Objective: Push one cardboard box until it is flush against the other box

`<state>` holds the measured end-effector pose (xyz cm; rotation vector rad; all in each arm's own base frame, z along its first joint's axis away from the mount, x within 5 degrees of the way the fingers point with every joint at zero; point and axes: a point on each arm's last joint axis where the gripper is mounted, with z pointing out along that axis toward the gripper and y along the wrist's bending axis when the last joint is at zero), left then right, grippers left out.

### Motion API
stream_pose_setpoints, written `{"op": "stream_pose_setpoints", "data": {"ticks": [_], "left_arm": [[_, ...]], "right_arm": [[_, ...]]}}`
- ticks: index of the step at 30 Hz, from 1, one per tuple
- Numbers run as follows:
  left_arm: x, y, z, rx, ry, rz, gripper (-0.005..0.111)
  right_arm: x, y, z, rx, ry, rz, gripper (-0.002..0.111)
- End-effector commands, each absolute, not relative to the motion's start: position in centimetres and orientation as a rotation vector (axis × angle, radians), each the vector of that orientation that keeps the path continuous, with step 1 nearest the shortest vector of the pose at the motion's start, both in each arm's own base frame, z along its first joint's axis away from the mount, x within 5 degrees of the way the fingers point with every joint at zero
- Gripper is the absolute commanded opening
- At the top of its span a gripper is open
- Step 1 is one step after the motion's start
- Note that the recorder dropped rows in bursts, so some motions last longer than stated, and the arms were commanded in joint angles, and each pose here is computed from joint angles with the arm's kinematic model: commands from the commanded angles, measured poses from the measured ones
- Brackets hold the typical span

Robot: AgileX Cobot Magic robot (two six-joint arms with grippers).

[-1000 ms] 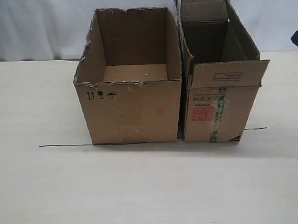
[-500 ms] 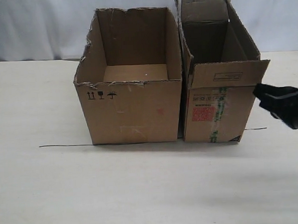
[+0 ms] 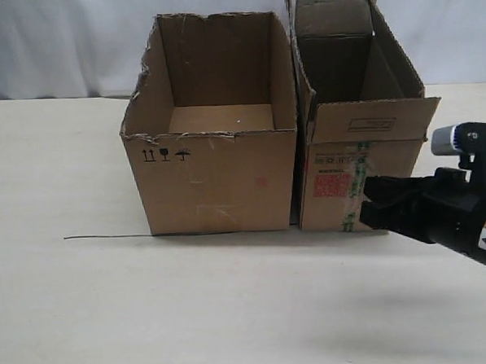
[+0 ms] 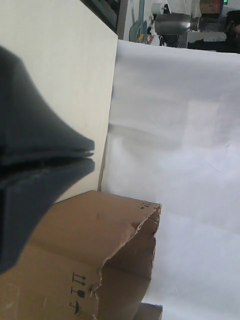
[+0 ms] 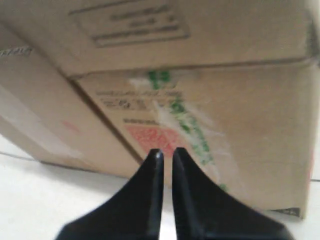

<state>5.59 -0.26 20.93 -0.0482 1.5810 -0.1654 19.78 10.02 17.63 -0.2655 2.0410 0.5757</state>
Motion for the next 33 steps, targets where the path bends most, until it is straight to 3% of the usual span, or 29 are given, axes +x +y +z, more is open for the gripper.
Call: {"op": "stream_pose_setpoints", "data": {"ticks": [1, 14, 21, 33], "left_arm": [[5.5, -0.3, 21.3, -0.038, 1.559, -0.177, 0.000], [5.5, -0.3, 21.3, -0.038, 1.559, -0.177, 0.000], [5.5, -0.3, 21.3, -0.040, 1.559, -0.179, 0.000], [5.5, -0.3, 21.3, -0.040, 1.559, -0.179, 0.000]], "right_arm": [[19.1, 10.6, 17.7, -0.314, 2.053, 0.532, 0.005], [14.8, 7.1, 25.1, -0.229, 1.763, 0.471, 0.005], [9.3, 2.8, 23.0, -0.081, 1.582, 0.384, 0.005], [6.4, 1.7, 21.8, -0.027, 1.486, 0.391, 0.005]]}}
